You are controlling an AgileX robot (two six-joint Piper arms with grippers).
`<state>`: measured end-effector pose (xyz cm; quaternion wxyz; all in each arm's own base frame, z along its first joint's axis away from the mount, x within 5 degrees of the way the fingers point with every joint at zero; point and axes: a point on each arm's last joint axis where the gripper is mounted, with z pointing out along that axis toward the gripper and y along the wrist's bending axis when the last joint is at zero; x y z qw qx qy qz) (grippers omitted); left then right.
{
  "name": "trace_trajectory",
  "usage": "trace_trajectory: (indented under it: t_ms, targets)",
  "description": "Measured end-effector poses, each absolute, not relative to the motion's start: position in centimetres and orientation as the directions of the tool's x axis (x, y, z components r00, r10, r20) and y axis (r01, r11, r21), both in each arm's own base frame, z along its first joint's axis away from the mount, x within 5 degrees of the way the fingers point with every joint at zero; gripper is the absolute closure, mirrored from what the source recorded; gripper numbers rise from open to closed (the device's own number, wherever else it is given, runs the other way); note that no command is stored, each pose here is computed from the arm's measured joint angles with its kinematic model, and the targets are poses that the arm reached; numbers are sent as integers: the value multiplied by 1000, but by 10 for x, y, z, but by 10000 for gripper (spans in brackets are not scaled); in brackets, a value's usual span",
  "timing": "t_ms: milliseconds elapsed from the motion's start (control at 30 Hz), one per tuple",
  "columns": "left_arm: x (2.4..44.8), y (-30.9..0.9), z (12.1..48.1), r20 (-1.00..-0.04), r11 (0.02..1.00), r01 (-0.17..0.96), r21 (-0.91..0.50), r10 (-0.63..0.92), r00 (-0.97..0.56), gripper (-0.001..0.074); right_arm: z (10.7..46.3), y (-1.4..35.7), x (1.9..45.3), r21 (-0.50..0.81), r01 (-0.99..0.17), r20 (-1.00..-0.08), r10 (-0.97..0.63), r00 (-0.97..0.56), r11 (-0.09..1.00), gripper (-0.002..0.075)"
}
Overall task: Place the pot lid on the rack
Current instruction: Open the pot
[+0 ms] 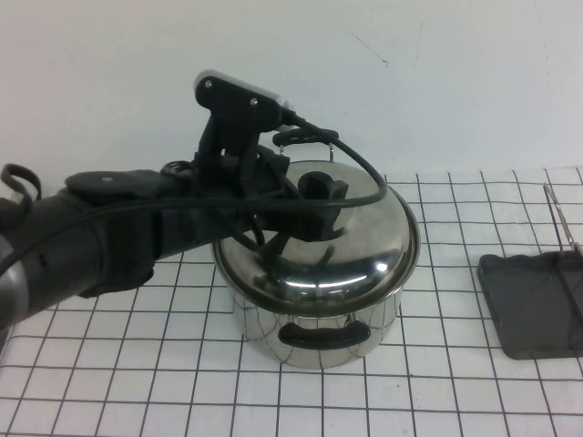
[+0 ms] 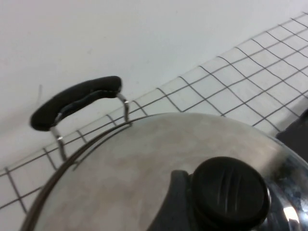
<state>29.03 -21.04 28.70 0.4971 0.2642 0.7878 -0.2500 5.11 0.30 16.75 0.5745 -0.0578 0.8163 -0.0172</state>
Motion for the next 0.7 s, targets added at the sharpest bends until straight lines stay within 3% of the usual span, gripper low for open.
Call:
trace_trajectory:
  t_ms: [533, 600, 700]
  targets:
    - [318, -227, 265, -898, 748, 653, -118, 201, -392, 176, 168, 3, 51, -94, -75, -936, -114, -333, 993, 729]
    - [319, -228, 261, -894, 744, 657, -122, 205, -398, 199, 168, 3, 51, -94, -75, -936, -114, -333, 993, 729]
    - [318, -230, 260, -893, 730, 671, -131, 207, -399, 298, 168, 3, 51, -94, -75, -936, -114, -333, 993, 729]
